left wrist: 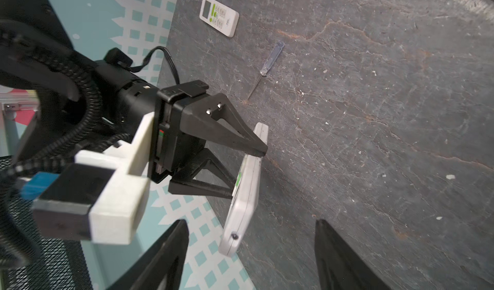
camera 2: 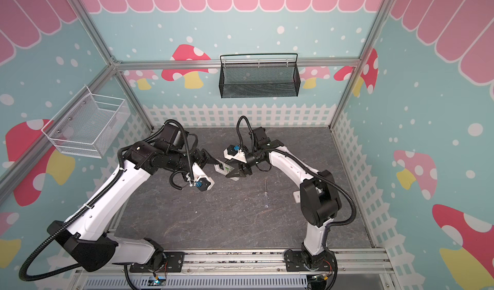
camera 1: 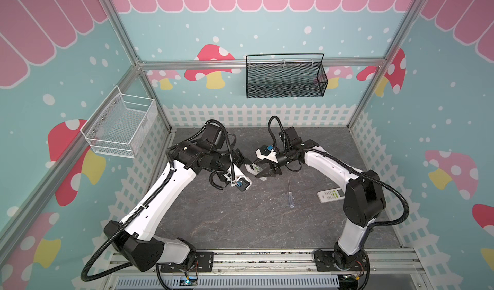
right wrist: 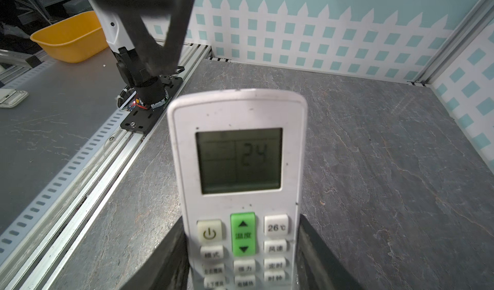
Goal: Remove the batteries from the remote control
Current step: 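Lift the remote toward the left gripper while the left gripper grips its top, then hold the remote in the left gripper while the right gripper moves to the cover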
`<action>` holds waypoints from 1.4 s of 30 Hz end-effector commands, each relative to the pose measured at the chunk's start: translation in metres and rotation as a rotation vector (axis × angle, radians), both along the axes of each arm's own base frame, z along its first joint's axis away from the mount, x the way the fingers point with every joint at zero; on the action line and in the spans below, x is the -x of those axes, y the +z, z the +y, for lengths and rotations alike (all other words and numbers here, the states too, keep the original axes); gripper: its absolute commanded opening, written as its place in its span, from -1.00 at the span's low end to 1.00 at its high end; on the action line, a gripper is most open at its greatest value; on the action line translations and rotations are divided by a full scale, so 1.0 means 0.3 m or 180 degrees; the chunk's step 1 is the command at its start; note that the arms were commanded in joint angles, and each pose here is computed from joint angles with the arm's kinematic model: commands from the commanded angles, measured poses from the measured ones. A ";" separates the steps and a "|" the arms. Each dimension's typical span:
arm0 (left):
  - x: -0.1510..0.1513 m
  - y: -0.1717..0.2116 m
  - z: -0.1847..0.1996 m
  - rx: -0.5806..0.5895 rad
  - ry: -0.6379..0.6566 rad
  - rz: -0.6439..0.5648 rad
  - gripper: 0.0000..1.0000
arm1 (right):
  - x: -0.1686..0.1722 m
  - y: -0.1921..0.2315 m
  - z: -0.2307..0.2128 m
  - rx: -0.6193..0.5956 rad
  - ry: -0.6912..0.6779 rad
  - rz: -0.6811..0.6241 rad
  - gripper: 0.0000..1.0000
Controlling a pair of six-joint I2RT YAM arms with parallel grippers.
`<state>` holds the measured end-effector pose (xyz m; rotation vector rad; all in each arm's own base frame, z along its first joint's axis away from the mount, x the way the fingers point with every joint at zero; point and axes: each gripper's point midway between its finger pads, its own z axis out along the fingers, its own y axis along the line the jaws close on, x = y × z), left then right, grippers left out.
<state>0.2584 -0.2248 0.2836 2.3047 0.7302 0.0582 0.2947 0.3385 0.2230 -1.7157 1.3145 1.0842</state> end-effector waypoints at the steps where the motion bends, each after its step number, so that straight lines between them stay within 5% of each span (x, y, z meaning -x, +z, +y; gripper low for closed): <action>1: -0.043 -0.036 -0.006 -0.0224 -0.0229 -0.0353 0.37 | 0.029 0.044 0.017 -0.0143 0.0179 -0.0044 -0.67; 10: -0.093 -0.098 -0.033 -0.0311 -0.0281 -0.0589 0.05 | 0.049 0.017 0.035 -0.0043 0.0214 -0.0047 -0.68; 22: -0.089 -0.141 -0.042 -0.0292 -0.0239 -0.0656 -0.62 | 0.059 0.020 0.036 -0.0063 0.0260 -0.0105 -0.64; 27: -0.096 -0.150 -0.038 -0.0263 -0.0151 -0.0693 -0.93 | 0.049 -0.002 0.023 0.0083 0.0144 -0.0164 -0.25; 31: -0.096 -0.152 -0.023 -0.0220 0.0056 -0.0632 -1.00 | 0.067 0.014 -0.036 0.0102 0.0047 -0.0389 0.12; 42: -0.072 -0.166 0.057 -0.0043 0.0924 -0.0203 -1.00 | -0.031 0.207 -0.274 -0.0519 -0.1413 -0.1007 0.33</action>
